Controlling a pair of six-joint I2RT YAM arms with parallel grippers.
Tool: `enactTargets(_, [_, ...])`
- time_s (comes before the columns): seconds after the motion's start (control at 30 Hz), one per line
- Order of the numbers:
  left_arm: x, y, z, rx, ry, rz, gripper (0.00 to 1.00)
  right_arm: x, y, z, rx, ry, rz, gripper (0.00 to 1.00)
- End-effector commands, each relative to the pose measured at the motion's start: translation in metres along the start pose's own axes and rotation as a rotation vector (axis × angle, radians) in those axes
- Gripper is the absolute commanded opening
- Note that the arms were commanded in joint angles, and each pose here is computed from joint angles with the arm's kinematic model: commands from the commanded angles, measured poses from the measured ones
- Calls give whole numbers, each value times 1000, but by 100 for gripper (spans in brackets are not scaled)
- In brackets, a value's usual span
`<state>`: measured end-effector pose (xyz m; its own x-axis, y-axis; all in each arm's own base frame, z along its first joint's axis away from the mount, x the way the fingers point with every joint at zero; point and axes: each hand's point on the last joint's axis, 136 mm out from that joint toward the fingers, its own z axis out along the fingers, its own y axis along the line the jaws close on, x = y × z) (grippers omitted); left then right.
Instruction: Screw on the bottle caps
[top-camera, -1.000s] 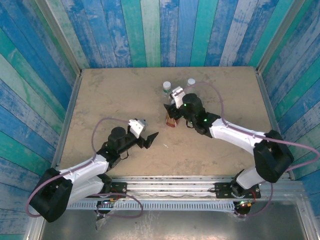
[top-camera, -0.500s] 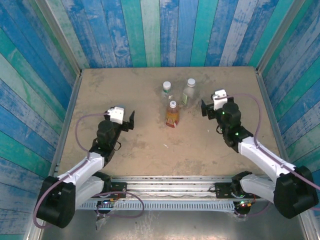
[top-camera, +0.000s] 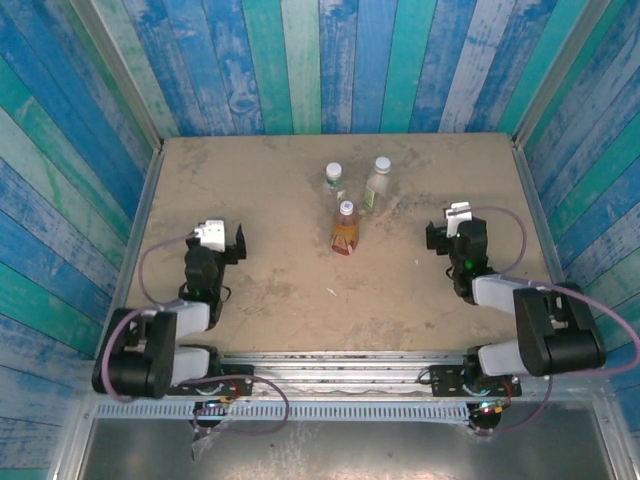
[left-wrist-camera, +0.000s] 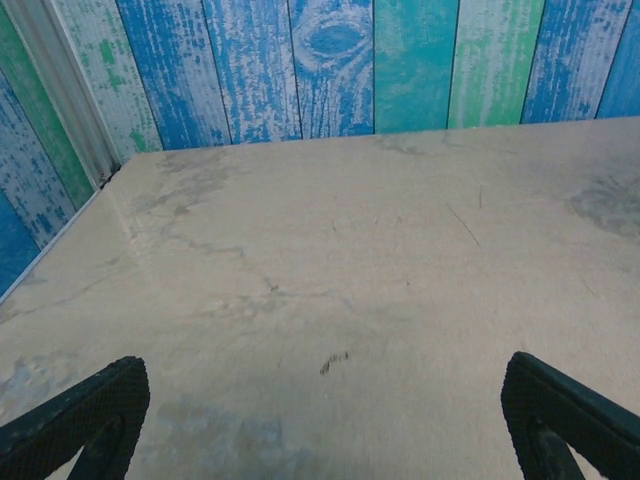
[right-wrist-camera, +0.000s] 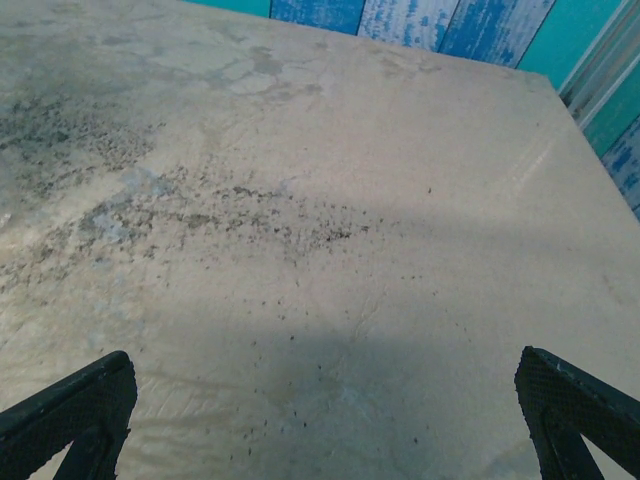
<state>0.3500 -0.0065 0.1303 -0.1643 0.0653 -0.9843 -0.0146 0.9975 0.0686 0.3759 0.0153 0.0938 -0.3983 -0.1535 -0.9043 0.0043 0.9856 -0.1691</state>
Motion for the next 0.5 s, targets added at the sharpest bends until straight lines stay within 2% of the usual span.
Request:
enactTargets(0.0, [-11,1,27,43,-38,-56,94,-14,0,12,-31,-88,57,100])
enactTargets(0.03, [-6,4,35,37,-14,-68,94,-16,0,14,-25,-100,64,100])
enactTargets(0.1, [-3,12,33,-3,-10,-98,94,-13,1,19,-40,-42,53,100])
enactTargets(0.47, [-1,14,34,-25,-1,-85,94,-13,0,20,-42,-47,56,100])
